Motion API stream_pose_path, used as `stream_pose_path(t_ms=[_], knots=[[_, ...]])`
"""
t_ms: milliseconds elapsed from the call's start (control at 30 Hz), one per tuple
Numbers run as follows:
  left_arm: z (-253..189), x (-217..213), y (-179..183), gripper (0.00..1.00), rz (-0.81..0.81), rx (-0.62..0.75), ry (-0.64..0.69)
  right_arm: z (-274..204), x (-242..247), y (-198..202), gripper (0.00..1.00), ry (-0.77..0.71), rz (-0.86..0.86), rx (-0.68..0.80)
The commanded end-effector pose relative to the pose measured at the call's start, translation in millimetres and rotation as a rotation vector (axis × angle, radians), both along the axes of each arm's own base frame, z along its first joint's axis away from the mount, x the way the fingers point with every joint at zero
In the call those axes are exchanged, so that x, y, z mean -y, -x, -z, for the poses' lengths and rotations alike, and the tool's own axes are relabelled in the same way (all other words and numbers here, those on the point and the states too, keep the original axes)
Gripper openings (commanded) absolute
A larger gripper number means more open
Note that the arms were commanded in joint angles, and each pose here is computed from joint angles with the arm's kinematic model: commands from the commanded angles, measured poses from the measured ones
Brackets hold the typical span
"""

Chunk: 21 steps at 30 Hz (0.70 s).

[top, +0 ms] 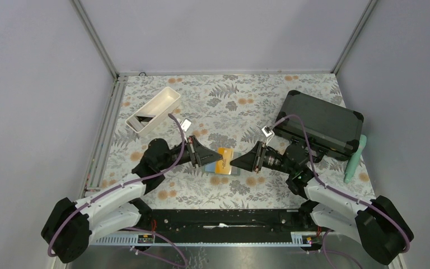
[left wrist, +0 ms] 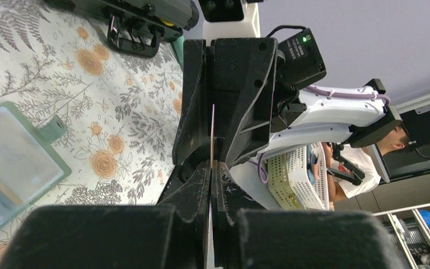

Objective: Put the credit cards into the card holder
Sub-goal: Insert the credit card into the card holder.

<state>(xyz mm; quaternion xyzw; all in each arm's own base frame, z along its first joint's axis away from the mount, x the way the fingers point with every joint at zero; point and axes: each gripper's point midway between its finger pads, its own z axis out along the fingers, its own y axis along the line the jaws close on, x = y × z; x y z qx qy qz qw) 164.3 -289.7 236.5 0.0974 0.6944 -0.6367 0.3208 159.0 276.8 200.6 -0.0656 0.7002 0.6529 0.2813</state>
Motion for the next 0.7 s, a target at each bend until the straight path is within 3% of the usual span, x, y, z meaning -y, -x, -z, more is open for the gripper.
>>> stream_pose_path(t_ms=[0, 400, 433, 533, 567, 667], knots=[[-26.4, 10.0, 3.5, 0.00, 0.038, 0.073, 0.056, -36.6, -8.6, 7.4, 0.48, -0.091, -0.064, 0.099], [-17.6, 14.8, 1.5, 0.03, 0.028, 0.056, 0.041, -29.8, -8.7, 3.3, 0.01, -0.069, -0.035, 0.076], [-12.2, 14.5, -1.3, 0.16, 0.013, 0.048, 0.019, -26.0, -8.7, -0.9, 0.00, -0.054, -0.014, 0.059], [9.6, 7.7, -17.9, 0.72, -0.089, 0.017, -0.086, 9.5, -3.9, -23.9, 0.00, 0.108, 0.110, -0.040], [25.2, 1.4, -25.5, 0.85, -0.145, -0.011, -0.152, 23.3, -0.4, -30.1, 0.00, 0.169, 0.147, -0.070], [52.8, -17.7, -43.1, 0.98, -0.275, -0.050, -0.286, 50.8, 8.3, -42.8, 0.00, 0.289, 0.223, -0.116]])
